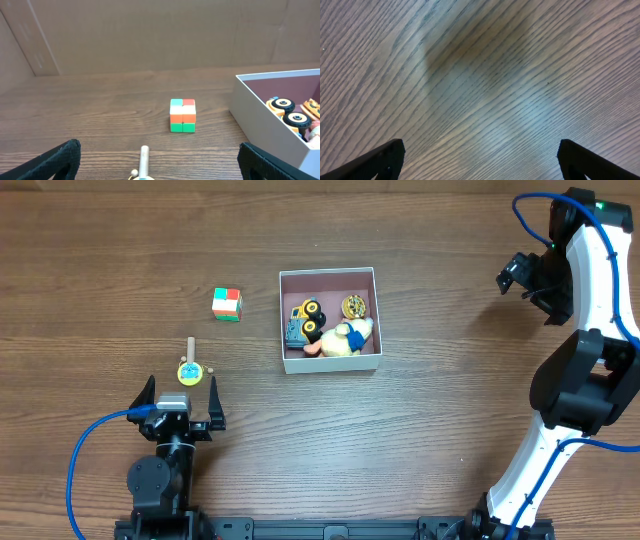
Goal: Pack container
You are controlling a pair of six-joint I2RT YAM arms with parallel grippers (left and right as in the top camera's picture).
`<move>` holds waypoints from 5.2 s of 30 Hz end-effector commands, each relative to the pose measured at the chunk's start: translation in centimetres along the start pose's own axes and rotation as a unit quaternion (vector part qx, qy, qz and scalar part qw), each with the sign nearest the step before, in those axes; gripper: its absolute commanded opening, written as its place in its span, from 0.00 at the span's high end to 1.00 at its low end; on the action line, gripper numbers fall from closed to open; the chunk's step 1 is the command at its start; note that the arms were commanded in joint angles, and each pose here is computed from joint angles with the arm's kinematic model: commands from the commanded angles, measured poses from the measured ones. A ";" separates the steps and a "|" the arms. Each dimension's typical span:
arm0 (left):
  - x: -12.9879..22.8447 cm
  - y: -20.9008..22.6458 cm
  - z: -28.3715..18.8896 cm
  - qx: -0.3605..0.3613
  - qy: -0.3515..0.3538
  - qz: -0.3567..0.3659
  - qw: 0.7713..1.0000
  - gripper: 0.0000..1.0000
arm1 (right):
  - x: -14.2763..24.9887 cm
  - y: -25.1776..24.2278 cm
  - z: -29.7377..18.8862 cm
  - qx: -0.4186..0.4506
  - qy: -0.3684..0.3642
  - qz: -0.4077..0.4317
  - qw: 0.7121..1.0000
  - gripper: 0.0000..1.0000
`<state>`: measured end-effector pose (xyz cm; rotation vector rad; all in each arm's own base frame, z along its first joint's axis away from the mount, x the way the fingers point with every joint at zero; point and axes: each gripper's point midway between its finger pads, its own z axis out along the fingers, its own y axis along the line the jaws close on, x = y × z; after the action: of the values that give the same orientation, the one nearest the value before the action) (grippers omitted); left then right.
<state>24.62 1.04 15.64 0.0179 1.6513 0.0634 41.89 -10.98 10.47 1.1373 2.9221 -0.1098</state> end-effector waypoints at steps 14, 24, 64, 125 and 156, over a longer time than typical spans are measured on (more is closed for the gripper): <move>-2.4 -5.5 -1.3 0.165 -0.043 0.022 0.985 0.00 | -0.2 0.5 -0.1 -0.011 -0.006 -0.001 1.000 0.00; -9.4 -1.5 -2.8 0.059 0.004 0.031 0.998 0.00 | -0.2 0.5 -0.1 -0.011 -0.006 -0.002 1.000 0.00; -5.9 -3.1 18.2 0.076 0.516 -0.051 0.852 0.00 | -0.2 0.5 -0.1 -0.011 -0.006 -0.002 1.000 0.00; 10.0 -4.2 23.9 0.096 0.618 0.006 0.780 0.31 | -0.2 0.5 -0.1 -0.011 -0.006 -0.001 1.000 0.00; 2.8 -5.0 25.0 0.116 0.587 -0.004 0.802 0.56 | -3.0 2.1 -0.4 -0.044 -0.064 0.003 0.997 0.00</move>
<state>48.25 -2.32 8.01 0.1614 2.9691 -0.1431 45.45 -11.52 10.62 1.0902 2.7892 -0.0511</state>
